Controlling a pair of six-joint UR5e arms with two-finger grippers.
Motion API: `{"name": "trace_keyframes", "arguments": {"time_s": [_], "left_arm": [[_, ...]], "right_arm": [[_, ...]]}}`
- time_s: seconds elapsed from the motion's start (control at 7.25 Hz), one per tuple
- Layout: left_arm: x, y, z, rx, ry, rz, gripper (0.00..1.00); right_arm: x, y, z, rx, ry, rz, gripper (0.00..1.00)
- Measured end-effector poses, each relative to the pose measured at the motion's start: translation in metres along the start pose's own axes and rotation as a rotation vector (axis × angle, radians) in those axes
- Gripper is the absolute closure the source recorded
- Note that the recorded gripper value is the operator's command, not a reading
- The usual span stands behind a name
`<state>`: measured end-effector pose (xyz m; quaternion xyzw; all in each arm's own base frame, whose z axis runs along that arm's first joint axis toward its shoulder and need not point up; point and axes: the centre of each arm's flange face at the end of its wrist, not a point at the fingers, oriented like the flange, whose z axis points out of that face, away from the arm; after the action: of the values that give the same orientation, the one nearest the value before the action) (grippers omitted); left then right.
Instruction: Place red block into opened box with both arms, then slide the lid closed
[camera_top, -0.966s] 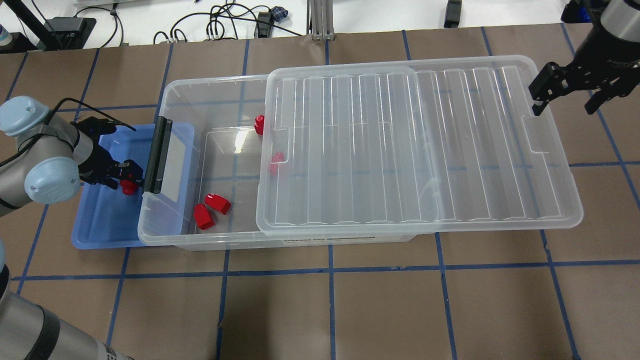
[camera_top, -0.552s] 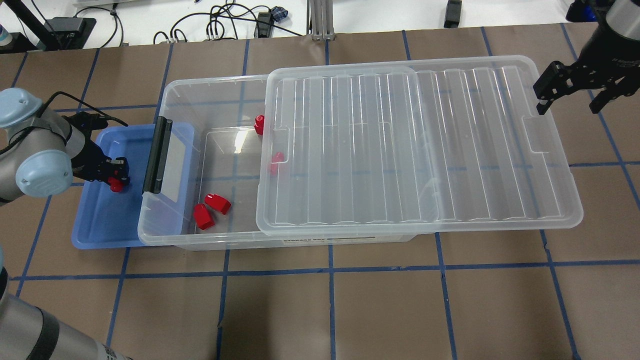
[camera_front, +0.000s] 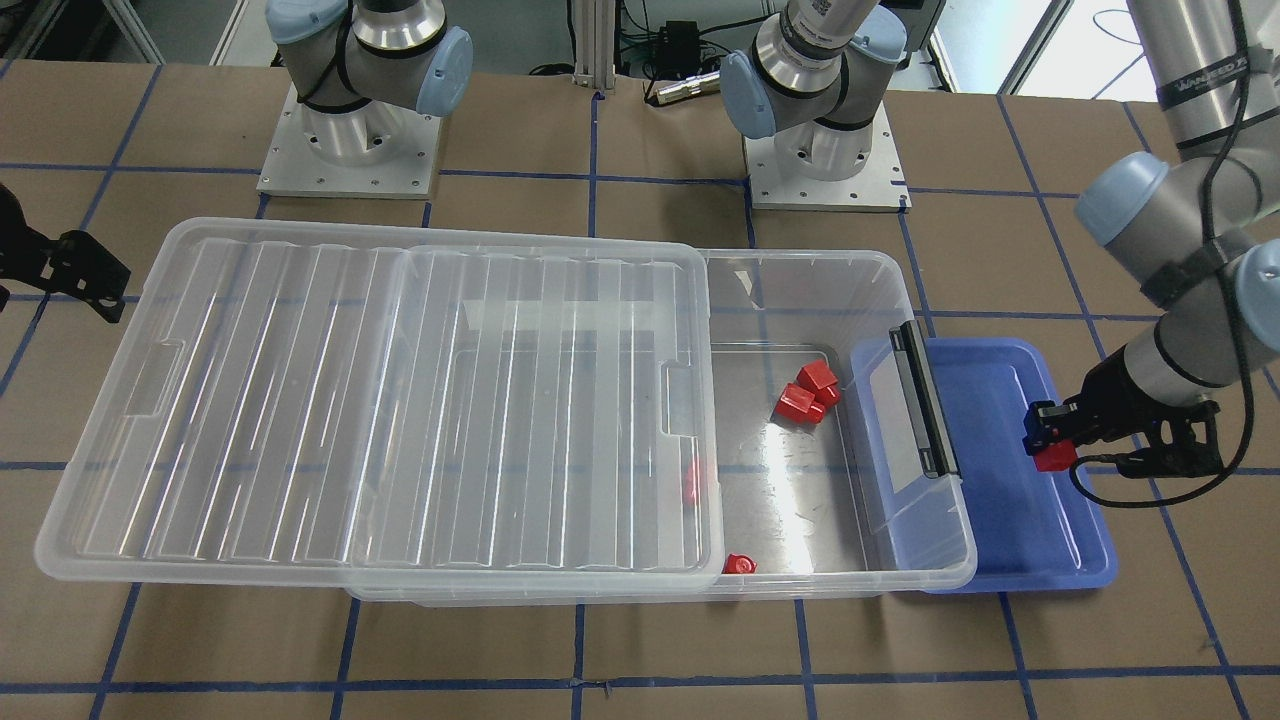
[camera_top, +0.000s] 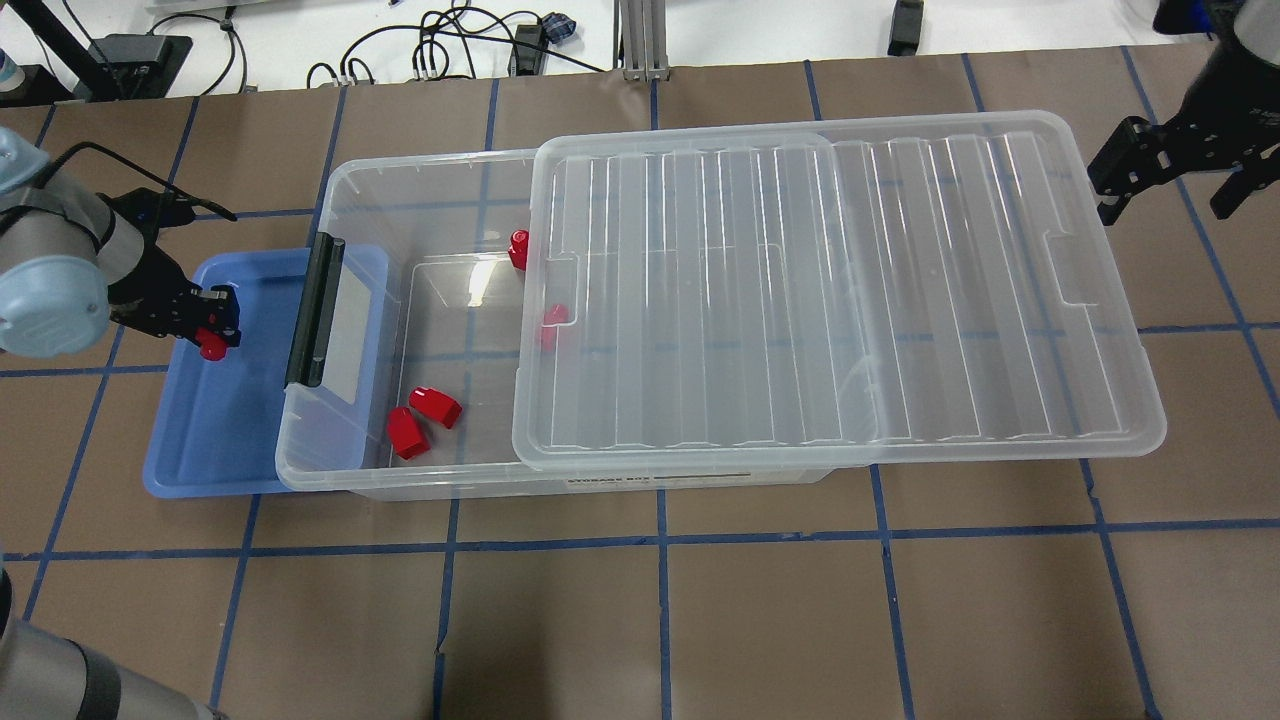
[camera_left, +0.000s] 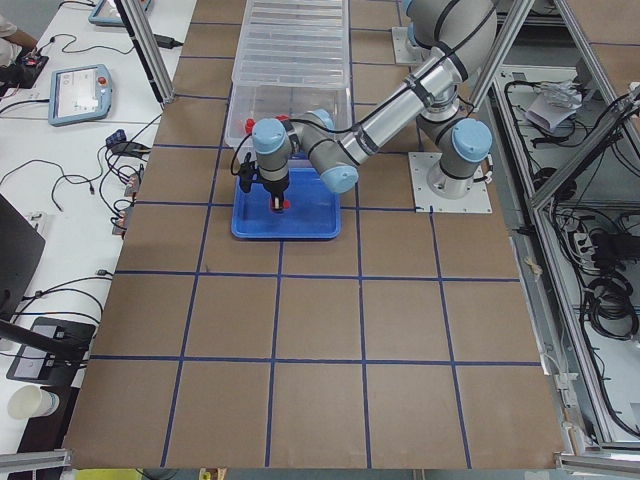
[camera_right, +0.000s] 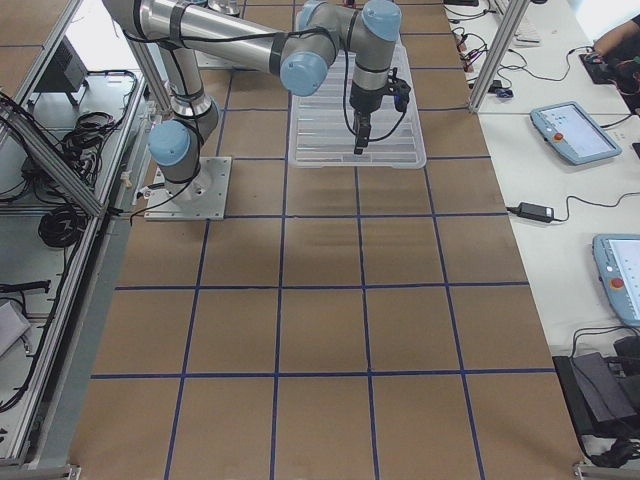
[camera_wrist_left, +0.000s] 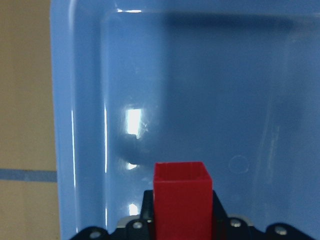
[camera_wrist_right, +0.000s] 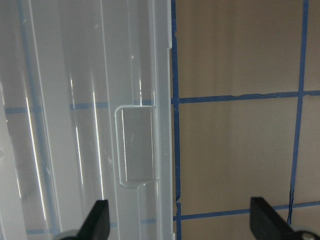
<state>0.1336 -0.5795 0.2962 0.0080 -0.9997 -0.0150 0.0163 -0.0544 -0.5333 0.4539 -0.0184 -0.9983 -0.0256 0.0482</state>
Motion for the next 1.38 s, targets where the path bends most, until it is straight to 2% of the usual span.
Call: {"name": "trace_keyframes", "arguments": {"time_s": [0.28,0.41,0.55,0.83,1.1,1.38], "left_arm": [[0.088,-0.016,-0.087,-0.012,-0.004,0.021,0.99],[0.14,-0.014,-0.108,-0.009,-0.01,0.004,0.99],[0.189,-0.007,-0.11,-0.018,-0.014,-0.025,0.99],[0.243,0.008,-0.074,-0.034,-0.016,-0.064,0.99],[0.253,0.011,-0.025,0.02,-0.015,-0.063,0.99],[0.253,0.023,0.012,0.028,-0.011,-0.065,0.97]], "right_arm": [[0.0,0.003,-0.006,0.01,0.004,0.001,0.0],[0.0,0.003,-0.008,0.018,0.007,0.002,0.0],[0.0,0.003,-0.008,0.018,0.007,0.002,0.0],[0.0,0.003,-0.007,0.017,0.007,0.002,0.0],[0.0,0.003,-0.007,0.018,0.005,0.002,0.0],[0.0,0.002,-0.009,0.026,0.002,0.003,0.0]]}}
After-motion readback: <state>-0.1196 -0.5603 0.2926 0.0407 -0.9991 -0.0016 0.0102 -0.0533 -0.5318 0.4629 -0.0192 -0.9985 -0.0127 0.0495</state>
